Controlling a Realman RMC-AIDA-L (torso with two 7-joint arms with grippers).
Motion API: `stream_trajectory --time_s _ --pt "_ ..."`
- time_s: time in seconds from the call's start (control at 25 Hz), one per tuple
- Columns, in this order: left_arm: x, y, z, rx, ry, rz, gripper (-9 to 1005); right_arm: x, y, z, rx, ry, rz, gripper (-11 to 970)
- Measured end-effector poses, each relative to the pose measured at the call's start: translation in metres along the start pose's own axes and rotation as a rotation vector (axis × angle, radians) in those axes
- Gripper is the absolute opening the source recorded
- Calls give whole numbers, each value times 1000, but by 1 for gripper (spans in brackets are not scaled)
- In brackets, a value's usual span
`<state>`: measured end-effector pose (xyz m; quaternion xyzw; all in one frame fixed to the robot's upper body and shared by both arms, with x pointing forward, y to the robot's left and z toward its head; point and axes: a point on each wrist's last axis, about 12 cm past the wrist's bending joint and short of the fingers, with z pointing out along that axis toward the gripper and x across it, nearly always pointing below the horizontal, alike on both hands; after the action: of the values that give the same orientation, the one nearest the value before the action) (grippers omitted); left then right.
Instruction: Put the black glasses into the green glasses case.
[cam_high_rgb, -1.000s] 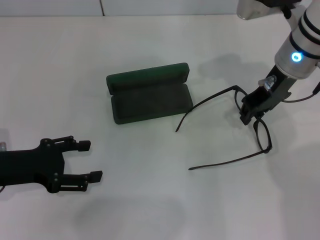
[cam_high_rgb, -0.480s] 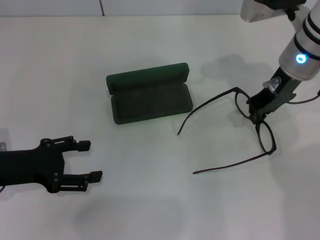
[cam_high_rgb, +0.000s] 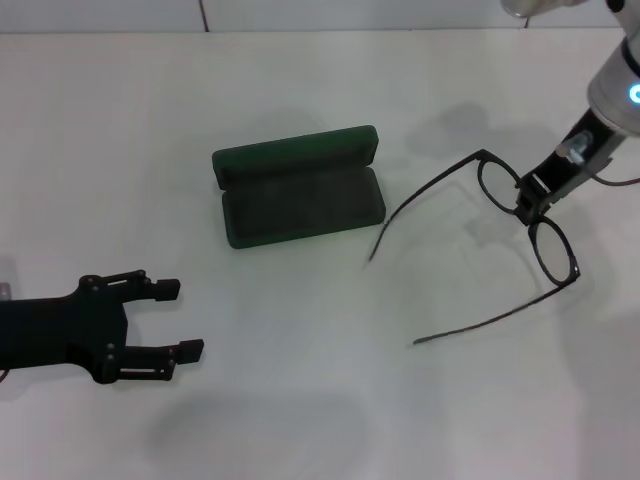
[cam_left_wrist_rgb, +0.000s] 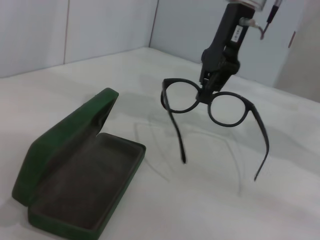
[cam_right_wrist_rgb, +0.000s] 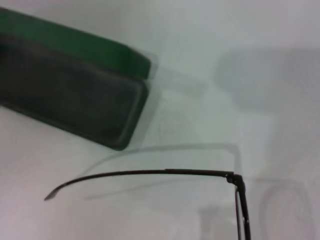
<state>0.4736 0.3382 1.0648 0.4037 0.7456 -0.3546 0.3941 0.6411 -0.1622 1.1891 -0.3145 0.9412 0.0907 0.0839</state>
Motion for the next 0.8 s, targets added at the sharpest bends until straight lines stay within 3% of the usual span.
stream_trajectory --time_s 0.2,0.36,0.6,0.8 --pt "-1 -3 1 22 -10 -2 835 12 -4 -4 -16 -1 -84 79" --pt "-5 -6 4 57 -32 3 828 25 -16 -6 -31 -70 -86 79" --pt "-11 -7 13 93 -58 -1 818 45 -30 3 -134 -262 -63 79" --pt "-16 -6 21 124 -78 -13 809 69 -48 -3 -286 -473 -61 79"
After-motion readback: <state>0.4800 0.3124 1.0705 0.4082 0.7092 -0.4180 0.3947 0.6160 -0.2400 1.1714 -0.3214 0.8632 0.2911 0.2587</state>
